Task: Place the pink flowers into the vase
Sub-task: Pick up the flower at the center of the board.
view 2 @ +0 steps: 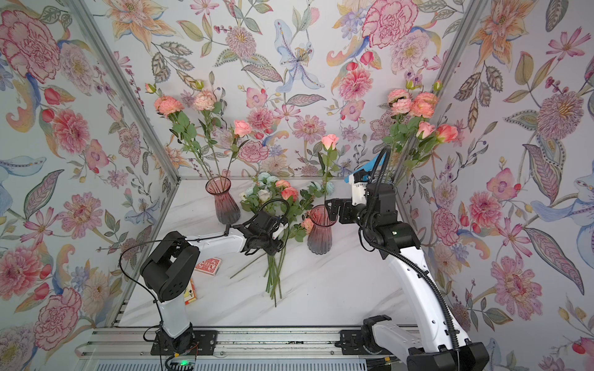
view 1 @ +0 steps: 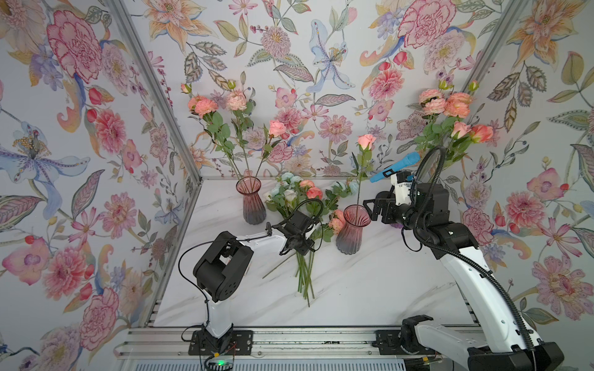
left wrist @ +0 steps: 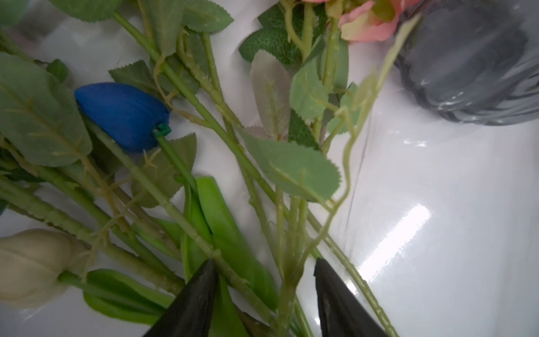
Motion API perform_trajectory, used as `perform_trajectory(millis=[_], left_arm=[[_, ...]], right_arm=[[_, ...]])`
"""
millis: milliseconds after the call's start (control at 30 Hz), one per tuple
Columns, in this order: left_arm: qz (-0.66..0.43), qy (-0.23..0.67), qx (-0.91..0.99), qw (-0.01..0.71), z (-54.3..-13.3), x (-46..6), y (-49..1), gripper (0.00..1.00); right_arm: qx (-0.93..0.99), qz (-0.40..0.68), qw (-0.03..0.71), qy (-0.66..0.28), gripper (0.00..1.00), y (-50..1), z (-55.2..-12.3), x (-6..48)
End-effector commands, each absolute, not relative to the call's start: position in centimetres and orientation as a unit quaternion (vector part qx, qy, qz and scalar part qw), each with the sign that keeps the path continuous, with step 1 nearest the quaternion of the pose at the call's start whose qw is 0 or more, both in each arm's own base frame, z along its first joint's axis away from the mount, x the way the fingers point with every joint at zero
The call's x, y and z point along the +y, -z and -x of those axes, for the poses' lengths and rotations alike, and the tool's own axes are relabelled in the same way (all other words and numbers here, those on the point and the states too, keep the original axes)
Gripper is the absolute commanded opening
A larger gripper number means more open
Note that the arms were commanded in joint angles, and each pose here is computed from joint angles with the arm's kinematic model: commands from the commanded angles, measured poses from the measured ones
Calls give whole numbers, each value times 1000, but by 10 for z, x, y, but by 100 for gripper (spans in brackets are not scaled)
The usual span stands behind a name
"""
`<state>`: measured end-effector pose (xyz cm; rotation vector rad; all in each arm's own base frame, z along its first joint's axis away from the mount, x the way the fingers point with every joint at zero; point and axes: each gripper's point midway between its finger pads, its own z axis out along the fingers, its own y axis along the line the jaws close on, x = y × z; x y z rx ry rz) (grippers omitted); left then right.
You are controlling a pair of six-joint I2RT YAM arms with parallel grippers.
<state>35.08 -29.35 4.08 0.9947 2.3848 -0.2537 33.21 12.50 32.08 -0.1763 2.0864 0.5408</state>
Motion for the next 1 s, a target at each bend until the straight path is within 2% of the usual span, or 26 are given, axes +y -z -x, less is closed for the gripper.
perform_trajectory(millis=[0, 300, 733, 867, 967], left_arm=[[-372, 101, 889, 247, -340, -295, -25, 53], [-371, 107, 891, 240, -335, -294, -17, 44], [-375, 141, 884, 239, -329, -303, -17, 39], [-376, 149, 883, 240, -329, -307, -17, 30], [-378, 155, 880, 244, -329, -309, -22, 28]], right_arm=[[856, 80, 450, -243, 99, -317, -330, 134], [862, 79, 441, -238, 99, -309, -328, 133], [869, 68, 434, -230, 99, -301, -330, 130], [868, 67, 435, -229, 99, -301, -331, 129], [869, 66, 434, -228, 99, -300, -331, 129]])
